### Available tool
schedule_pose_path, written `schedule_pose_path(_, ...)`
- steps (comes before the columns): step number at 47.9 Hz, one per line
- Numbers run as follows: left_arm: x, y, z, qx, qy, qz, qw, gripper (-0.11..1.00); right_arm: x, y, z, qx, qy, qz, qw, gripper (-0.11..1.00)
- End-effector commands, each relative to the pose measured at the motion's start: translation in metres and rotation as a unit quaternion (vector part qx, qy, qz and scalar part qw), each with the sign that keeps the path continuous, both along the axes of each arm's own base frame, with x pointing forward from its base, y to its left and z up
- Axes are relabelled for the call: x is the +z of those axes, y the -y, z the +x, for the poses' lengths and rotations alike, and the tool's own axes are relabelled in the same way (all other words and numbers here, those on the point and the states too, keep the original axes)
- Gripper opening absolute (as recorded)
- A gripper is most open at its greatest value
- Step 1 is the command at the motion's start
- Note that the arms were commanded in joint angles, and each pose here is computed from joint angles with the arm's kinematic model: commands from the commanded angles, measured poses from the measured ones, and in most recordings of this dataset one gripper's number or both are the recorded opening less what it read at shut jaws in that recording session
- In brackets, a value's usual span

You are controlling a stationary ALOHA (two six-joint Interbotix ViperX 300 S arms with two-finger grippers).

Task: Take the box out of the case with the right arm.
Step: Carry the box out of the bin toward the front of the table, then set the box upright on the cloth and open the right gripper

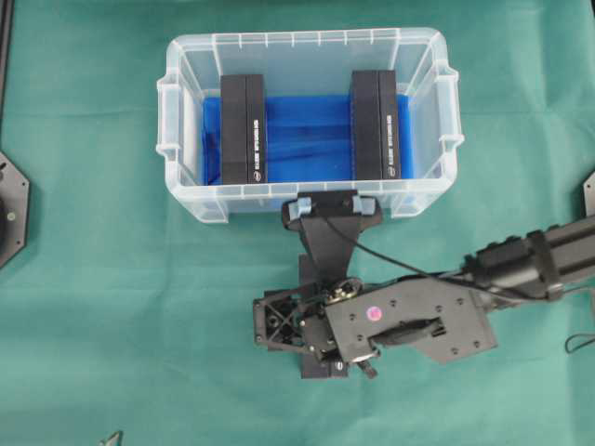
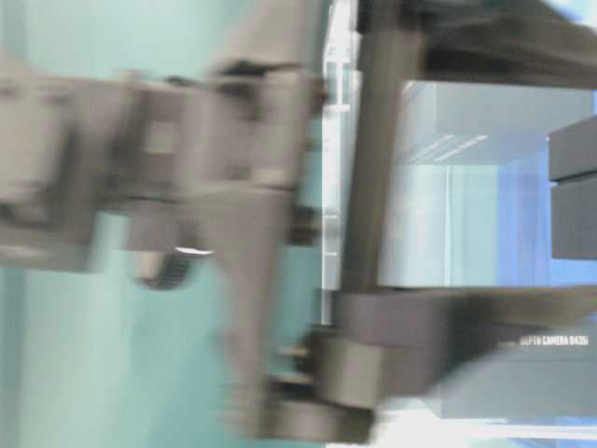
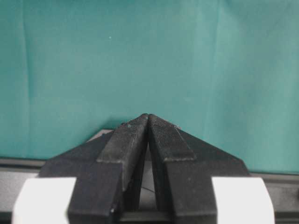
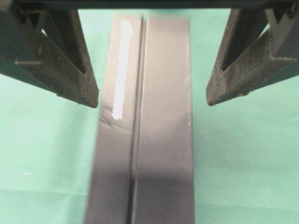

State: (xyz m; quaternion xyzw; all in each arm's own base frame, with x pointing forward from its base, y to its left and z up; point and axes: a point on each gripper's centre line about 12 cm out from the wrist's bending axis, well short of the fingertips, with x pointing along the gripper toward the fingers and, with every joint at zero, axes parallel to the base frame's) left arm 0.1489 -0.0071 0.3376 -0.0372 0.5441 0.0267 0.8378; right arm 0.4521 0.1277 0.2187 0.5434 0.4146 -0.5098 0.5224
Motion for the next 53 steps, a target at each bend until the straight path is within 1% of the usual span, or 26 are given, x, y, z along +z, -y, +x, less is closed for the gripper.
schedule_pose_path(1,0.008,-0.001,0.002,0.001,0.011,0.001,0.9999,0.02,0.048,0.005,-0.005,-0.002,0.028,0.001,0.9996,0.90)
schedule_pose_path(5,0.008,-0.001,0.002,0.001,0.011,0.001,0.9999,0.02,0.067,0.008,-0.010,-0.007,0.017,-0.007,0.9998,0.90)
schedule_pose_path(11,0.008,0.000,0.002,0.002,0.011,0.000,0.9999,0.02,0.081,0.011,-0.012,-0.004,0.010,-0.020,0.9997,0.90)
schedule_pose_path(22,0.008,-0.001,0.003,0.002,0.012,0.001,0.9999,0.02,0.083,0.015,-0.009,0.001,0.019,-0.018,0.9996,0.90)
schedule_pose_path(28,0.008,-0.001,0.002,0.002,0.011,0.001,0.9999,0.02,0.083,0.014,-0.010,0.006,0.015,-0.018,0.9997,0.90)
schedule_pose_path(33,0.008,0.000,0.002,0.002,0.011,0.000,0.9999,0.02,0.082,0.012,-0.016,0.014,0.004,-0.018,0.9997,0.90)
schedule_pose_path(40,0.008,-0.001,0.002,0.003,0.011,0.000,0.9999,0.02,0.084,0.009,-0.034,0.017,0.000,-0.014,0.9997,0.90)
schedule_pose_path(53,0.008,-0.001,0.002,0.001,0.012,0.001,0.9999,0.02,0.086,0.011,-0.085,0.018,-0.017,-0.018,0.9995,0.90)
